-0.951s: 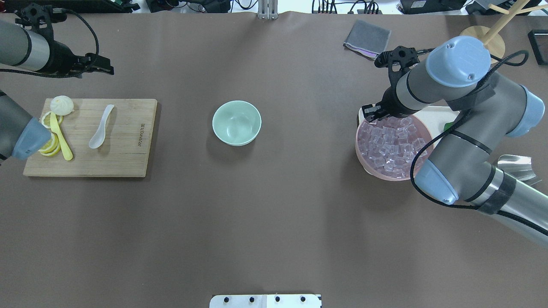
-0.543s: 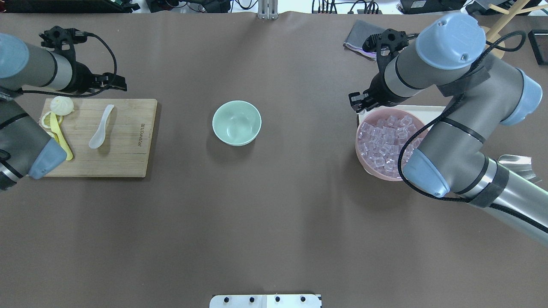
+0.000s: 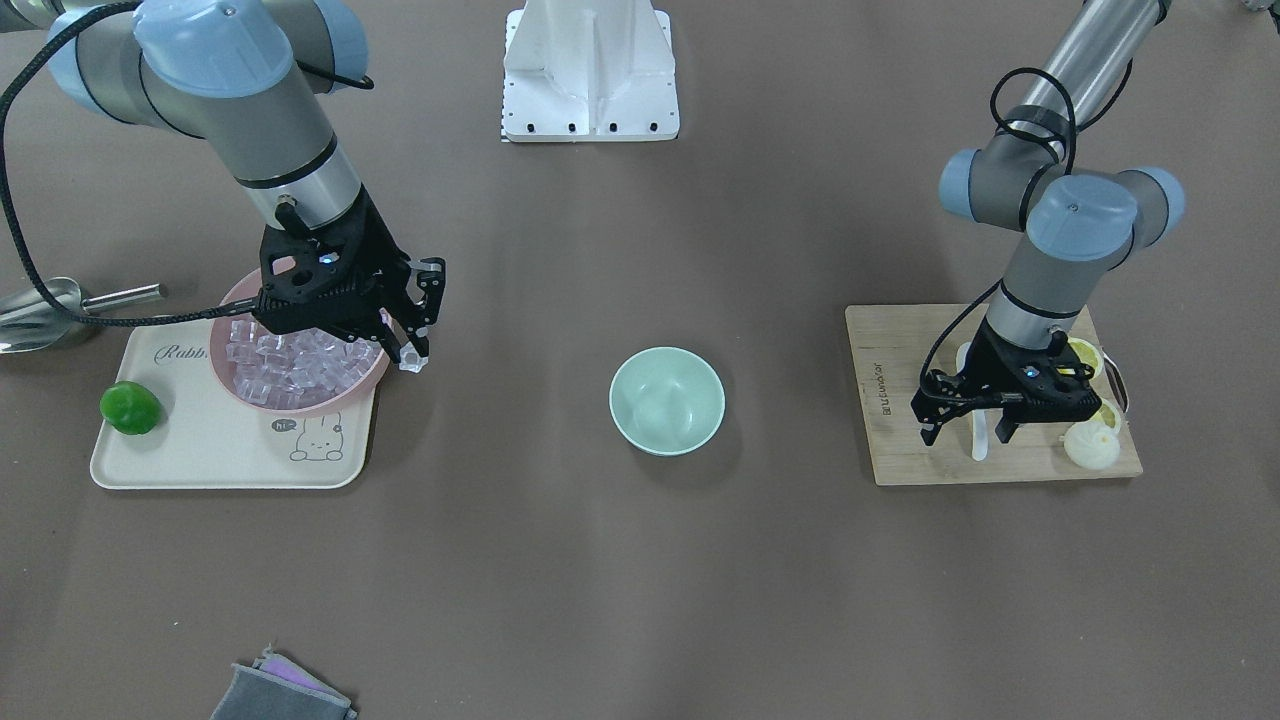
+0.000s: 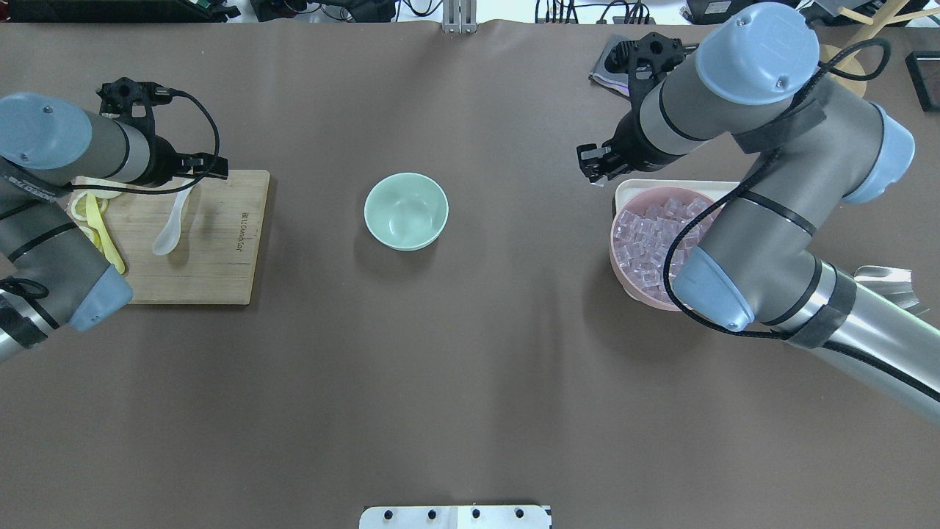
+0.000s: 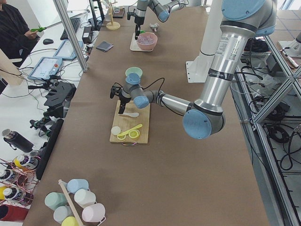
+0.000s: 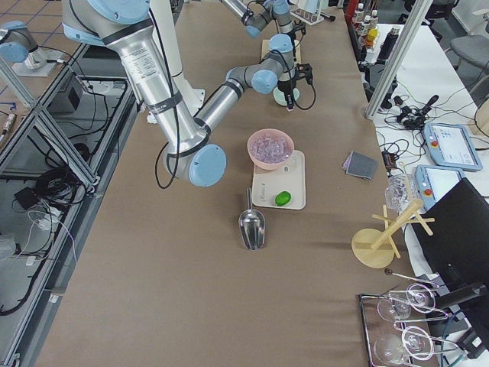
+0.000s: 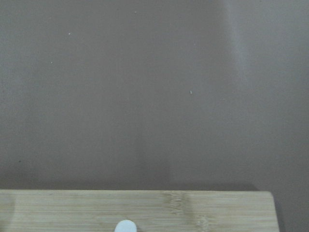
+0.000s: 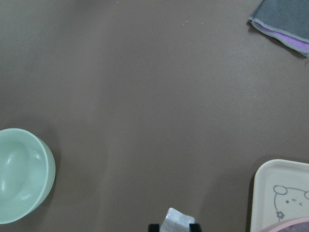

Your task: Put spoon and ice into bowl

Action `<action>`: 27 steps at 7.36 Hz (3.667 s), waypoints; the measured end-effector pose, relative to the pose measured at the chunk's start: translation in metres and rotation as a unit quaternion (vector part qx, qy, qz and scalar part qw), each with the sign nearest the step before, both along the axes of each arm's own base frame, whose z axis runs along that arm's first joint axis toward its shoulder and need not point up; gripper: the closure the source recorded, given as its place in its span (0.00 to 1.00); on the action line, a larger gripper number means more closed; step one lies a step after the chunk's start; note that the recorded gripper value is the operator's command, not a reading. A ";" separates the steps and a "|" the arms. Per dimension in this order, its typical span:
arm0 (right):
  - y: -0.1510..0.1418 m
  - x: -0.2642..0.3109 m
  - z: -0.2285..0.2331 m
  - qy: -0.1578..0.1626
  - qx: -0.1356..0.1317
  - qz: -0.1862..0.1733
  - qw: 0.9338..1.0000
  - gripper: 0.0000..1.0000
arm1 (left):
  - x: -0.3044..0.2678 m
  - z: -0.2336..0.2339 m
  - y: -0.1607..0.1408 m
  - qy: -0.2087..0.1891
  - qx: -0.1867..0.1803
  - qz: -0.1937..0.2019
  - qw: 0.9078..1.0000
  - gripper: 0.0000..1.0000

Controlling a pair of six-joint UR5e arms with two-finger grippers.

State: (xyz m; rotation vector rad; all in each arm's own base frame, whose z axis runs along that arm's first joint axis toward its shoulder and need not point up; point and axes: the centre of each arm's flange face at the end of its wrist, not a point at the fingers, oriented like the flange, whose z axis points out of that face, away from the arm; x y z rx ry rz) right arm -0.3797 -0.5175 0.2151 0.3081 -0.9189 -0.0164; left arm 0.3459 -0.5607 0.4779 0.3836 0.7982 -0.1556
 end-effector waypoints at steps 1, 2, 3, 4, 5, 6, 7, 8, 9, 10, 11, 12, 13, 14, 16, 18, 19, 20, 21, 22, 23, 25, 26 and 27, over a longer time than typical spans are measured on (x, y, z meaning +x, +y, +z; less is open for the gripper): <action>0.000 -0.001 -0.003 -0.002 0.000 0.001 1.000 1.00 | -0.004 0.003 0.006 -0.003 0.002 0.005 1.000 0.03; 0.000 -0.001 -0.004 -0.003 0.001 0.002 1.000 1.00 | -0.013 0.011 0.017 -0.010 0.007 0.013 1.000 0.03; 0.000 -0.002 -0.007 -0.004 0.002 0.002 1.000 1.00 | -0.022 0.020 0.028 -0.016 0.009 0.020 1.000 0.08; 0.000 -0.005 -0.012 -0.007 0.004 0.001 1.000 1.00 | -0.027 0.026 0.034 -0.020 0.010 0.023 0.999 0.11; 0.000 -0.009 -0.017 -0.009 0.005 0.001 1.000 1.00 | -0.028 0.027 0.036 -0.021 0.011 0.025 0.999 0.11; 0.001 -0.014 -0.022 -0.010 0.008 0.001 1.000 1.00 | -0.027 0.026 0.037 -0.020 0.011 0.025 0.999 0.11; 0.003 -0.021 -0.026 -0.010 0.012 0.000 1.000 1.00 | -0.026 0.026 0.036 -0.020 0.012 0.026 0.999 0.11; 0.005 -0.029 -0.031 -0.010 0.016 0.001 1.000 1.00 | -0.024 0.026 0.036 -0.020 0.012 0.027 0.999 0.18; 0.007 -0.036 -0.036 -0.011 0.018 0.002 1.000 1.00 | -0.022 0.025 0.036 -0.019 0.013 0.028 0.999 0.27; 0.008 -0.040 -0.039 -0.012 0.019 0.002 1.000 1.00 | -0.020 0.024 0.037 -0.019 0.013 0.030 0.999 0.31; 0.009 -0.043 -0.041 -0.012 0.020 0.002 1.000 1.00 | -0.017 0.023 0.039 -0.019 0.014 0.033 0.999 0.31; 0.010 -0.046 -0.044 -0.012 0.023 0.003 1.000 1.00 | -0.014 0.023 0.041 -0.018 0.015 0.036 0.999 0.31; 0.012 -0.051 -0.047 -0.011 0.027 0.004 1.000 1.00 | -0.012 0.024 0.042 -0.018 0.016 0.038 0.999 0.39; 0.013 -0.054 -0.049 -0.011 0.028 0.004 1.000 1.00 | -0.011 0.026 0.043 -0.016 0.018 0.039 0.999 0.53; 0.016 -0.061 -0.054 -0.012 0.033 0.002 0.999 1.00 | -0.011 0.030 0.044 -0.013 0.021 0.039 0.999 0.82; 0.020 -0.067 -0.060 -0.012 0.039 0.002 0.999 1.00 | -0.012 0.029 0.044 -0.010 0.025 0.039 0.999 1.00; 0.021 -0.069 -0.061 -0.012 0.039 0.002 0.999 1.00 | -0.012 0.028 0.045 -0.009 0.025 0.040 0.999 1.00; 0.022 -0.070 -0.062 -0.012 0.040 0.001 0.999 1.00 | -0.012 0.027 0.046 -0.006 0.024 0.043 0.999 1.00; 0.023 -0.072 -0.064 -0.013 0.041 0.000 0.999 1.00 | -0.015 0.023 0.044 0.002 0.020 0.049 0.999 1.00; 0.024 -0.078 -0.069 -0.014 0.042 0.001 0.999 1.00 | -0.028 0.011 0.034 0.022 0.014 0.053 0.998 1.00; 0.022 -0.094 -0.078 -0.011 0.041 0.009 0.999 1.00 | -0.048 -0.013 0.014 0.047 0.006 0.055 0.997 1.00; 0.017 -0.142 -0.095 0.003 0.048 0.036 0.998 1.00 | -0.075 -0.087 -0.035 0.084 -0.009 0.053 0.995 1.00; 0.014 -0.171 -0.092 0.004 0.061 0.053 0.997 1.00 | -0.076 -0.122 -0.049 0.096 -0.015 0.047 0.994 1.00; 0.011 -0.197 -0.087 -0.001 0.070 0.069 0.995 1.00 | -0.072 -0.150 -0.057 0.110 -0.025 0.037 0.993 1.00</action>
